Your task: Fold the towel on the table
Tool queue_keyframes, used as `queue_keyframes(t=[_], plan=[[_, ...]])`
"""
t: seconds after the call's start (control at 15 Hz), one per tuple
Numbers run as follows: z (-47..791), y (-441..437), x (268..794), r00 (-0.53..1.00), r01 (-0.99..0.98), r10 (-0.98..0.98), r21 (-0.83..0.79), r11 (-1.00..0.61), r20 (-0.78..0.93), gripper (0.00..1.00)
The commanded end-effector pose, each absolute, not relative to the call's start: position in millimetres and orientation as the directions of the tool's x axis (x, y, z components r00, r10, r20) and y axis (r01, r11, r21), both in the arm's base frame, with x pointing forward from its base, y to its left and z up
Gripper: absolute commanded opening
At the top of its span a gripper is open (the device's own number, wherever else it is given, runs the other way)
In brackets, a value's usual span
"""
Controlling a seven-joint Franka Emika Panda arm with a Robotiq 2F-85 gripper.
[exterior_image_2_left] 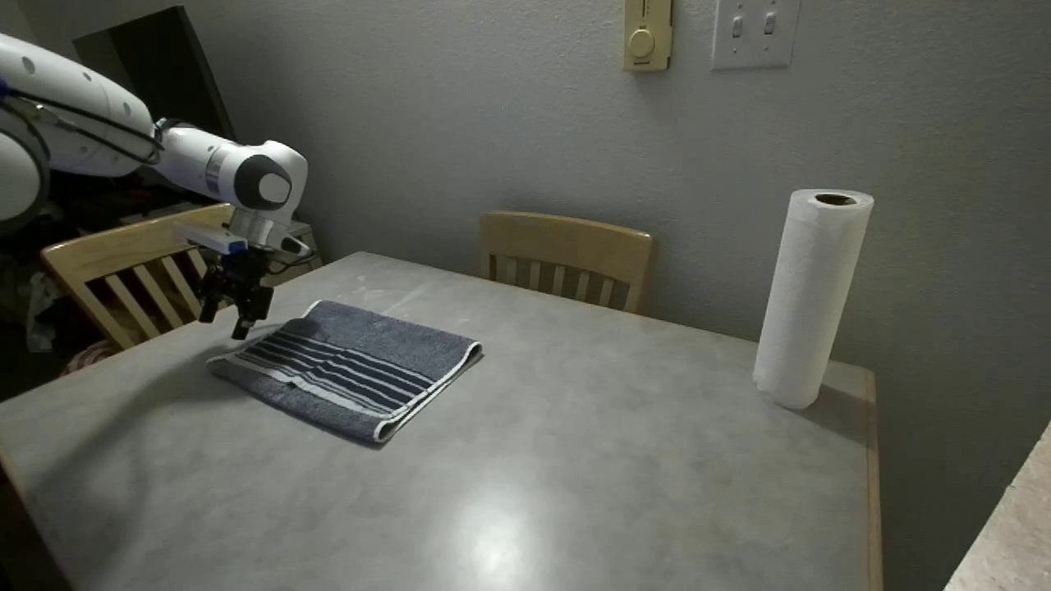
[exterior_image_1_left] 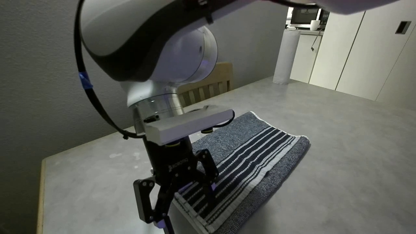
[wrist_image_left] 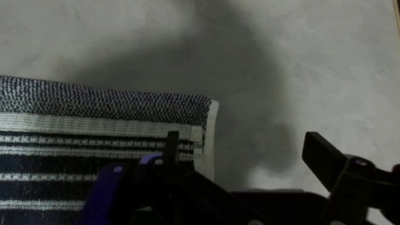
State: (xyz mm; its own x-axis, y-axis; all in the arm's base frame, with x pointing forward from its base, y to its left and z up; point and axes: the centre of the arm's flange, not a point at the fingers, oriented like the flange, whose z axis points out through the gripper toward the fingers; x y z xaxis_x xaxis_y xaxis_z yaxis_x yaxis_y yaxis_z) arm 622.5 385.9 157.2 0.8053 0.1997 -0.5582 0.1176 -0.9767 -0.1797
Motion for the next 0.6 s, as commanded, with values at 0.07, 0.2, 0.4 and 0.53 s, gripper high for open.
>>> queue_keyframes(t=[0.07, 0.2, 0.4, 0.53], plan=[[157.3, 397.7, 651.9, 0.817, 0.143, 0.16, -0.074, -0.987, -0.553, 1.0], [158.0, 397.1, 653.8, 0.83, 0.196, 0.204, -0.071, -0.978, -0.519, 1.0], [157.5, 397.1, 654.8, 0.872, 0.232, 0.205, 0.006, -0.973, -0.445, 1.0], [156.4, 397.5, 656.9, 0.883, 0.258, 0.223, 0.031, -0.966, -0.414, 1.0]])
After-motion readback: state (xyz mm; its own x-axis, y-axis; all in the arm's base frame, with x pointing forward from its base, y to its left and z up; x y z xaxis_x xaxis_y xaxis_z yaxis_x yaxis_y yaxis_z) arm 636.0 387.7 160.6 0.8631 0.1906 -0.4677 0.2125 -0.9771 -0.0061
